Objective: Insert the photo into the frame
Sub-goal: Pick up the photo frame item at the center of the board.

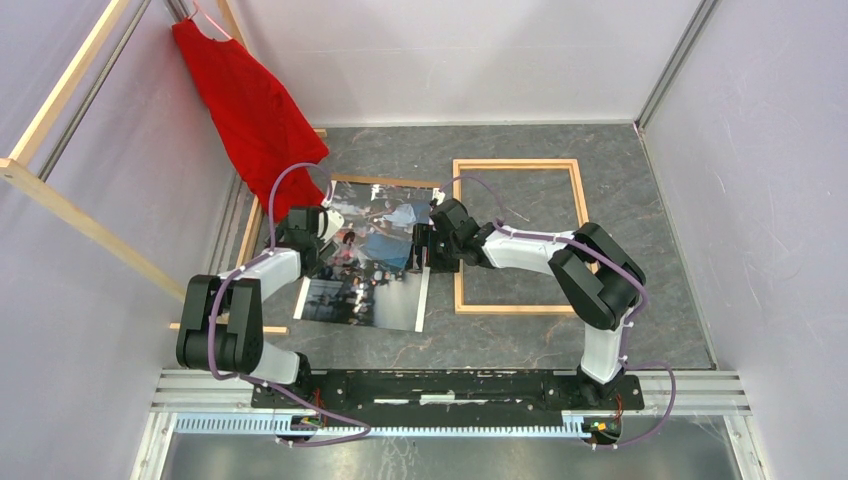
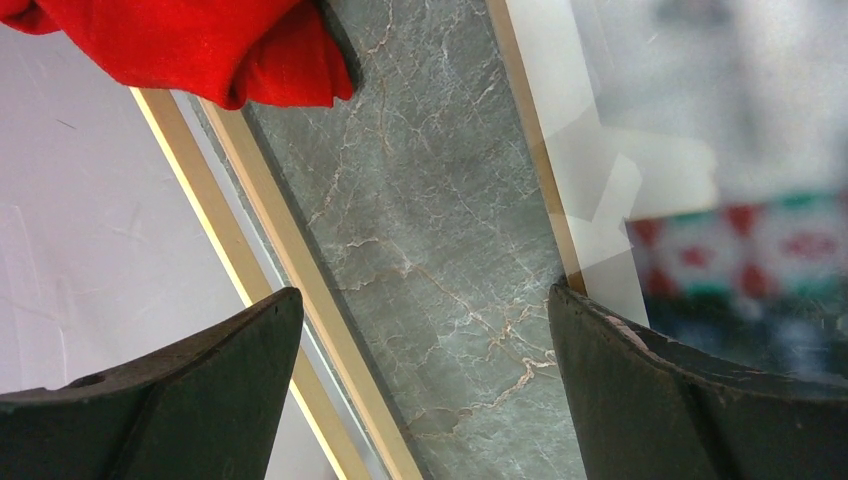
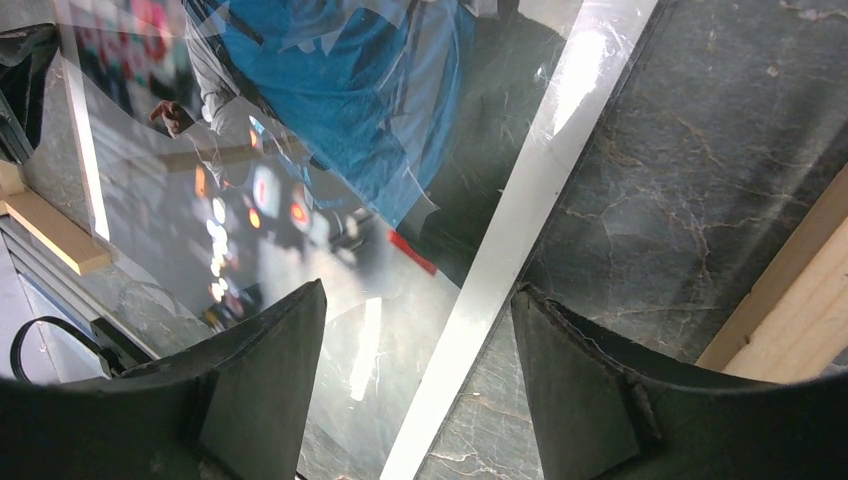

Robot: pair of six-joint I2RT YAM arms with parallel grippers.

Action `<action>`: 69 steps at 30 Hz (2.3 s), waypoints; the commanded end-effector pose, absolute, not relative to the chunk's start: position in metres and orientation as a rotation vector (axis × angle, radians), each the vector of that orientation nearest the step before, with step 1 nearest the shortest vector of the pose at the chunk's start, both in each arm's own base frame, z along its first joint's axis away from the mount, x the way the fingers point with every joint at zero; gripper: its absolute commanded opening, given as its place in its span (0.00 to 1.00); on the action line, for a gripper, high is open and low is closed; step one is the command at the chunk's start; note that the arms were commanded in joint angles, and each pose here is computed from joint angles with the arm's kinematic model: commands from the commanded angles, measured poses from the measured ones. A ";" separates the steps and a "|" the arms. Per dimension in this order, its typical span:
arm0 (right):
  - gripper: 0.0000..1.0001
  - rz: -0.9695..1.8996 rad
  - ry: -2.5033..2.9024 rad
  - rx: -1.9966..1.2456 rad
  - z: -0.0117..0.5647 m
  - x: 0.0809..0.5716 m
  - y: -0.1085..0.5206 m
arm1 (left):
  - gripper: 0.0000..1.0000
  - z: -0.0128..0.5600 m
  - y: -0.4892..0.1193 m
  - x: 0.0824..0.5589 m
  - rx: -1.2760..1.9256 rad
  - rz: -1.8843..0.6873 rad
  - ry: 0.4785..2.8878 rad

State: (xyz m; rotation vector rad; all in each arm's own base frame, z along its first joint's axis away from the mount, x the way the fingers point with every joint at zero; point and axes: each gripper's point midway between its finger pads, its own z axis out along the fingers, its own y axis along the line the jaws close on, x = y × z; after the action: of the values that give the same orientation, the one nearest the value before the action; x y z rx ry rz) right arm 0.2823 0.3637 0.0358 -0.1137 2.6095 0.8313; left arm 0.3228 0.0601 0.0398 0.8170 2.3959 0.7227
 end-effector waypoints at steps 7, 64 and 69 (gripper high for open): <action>0.73 0.915 2.511 -0.168 0.090 0.282 0.389 | 1.00 -0.007 0.035 0.277 0.909 0.508 2.552; 0.00 0.406 2.558 -0.192 0.138 0.320 0.115 | 1.00 0.096 -0.123 0.362 1.055 0.292 2.317; 0.00 0.130 2.601 -0.124 0.127 0.314 0.068 | 1.00 0.094 -0.185 0.379 1.073 0.173 2.287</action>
State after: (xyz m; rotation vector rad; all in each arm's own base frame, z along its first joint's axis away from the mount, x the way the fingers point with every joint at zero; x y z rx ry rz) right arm 0.3242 0.1029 0.1269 -0.0762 2.5858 0.3722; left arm 0.3667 -0.1370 0.0839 1.1532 2.3075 0.3103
